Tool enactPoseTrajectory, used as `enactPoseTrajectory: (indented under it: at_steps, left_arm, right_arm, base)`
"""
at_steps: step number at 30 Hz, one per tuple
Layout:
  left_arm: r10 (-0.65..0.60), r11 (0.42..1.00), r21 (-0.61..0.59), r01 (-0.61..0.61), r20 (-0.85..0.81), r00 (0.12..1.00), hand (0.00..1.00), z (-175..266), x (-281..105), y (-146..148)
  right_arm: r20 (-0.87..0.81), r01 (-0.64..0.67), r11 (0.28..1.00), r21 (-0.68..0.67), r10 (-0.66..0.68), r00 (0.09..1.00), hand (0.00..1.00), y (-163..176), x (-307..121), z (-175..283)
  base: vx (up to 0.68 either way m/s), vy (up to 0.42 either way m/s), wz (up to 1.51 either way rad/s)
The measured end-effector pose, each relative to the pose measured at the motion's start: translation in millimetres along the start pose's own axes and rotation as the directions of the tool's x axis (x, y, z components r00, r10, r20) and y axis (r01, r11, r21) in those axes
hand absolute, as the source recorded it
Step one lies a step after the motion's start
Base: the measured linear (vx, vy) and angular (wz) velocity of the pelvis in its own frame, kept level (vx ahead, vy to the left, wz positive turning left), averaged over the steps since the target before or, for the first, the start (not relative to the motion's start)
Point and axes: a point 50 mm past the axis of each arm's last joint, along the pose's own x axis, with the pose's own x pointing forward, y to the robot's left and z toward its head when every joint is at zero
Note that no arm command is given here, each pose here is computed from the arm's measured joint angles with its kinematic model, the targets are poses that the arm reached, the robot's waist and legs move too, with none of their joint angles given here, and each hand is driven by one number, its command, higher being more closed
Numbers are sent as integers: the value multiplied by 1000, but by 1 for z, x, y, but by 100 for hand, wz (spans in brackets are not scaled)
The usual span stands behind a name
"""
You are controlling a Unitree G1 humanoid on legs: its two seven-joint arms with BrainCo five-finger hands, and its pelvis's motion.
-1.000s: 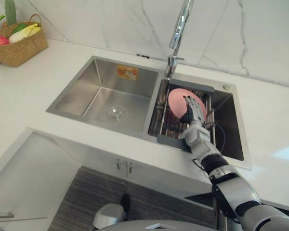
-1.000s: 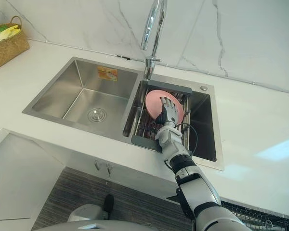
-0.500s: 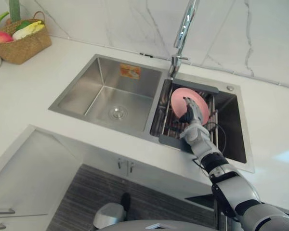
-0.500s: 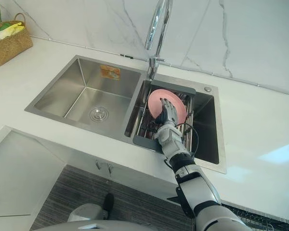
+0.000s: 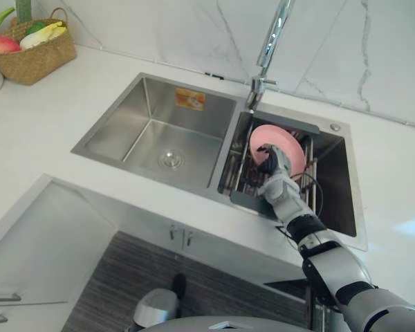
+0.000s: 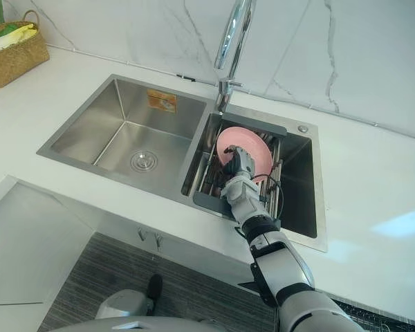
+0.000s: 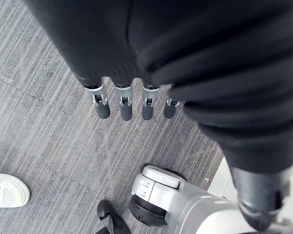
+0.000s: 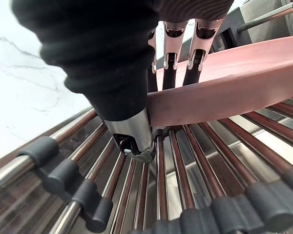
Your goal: Walk over to the sink, pick up the cup, carry it to the dishwasher, place the cup inside the dishwasher, then close the dishwasher door
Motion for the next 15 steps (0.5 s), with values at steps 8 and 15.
enactPoseTrajectory:
  at_steps: [8,15]
  left_arm:
    - [5,1000,22,-5,16,1000,0,5,0,0]
    - [11,999,41,-12,21,1000,0,7,0,2]
  right_arm:
    - [23,73,997,-6,-73,997,100,-5,2,5]
    - [65,159,987,11,-160,985,100,-10,2,10]
  base:
    - [0,0,0]
    - [0,0,0]
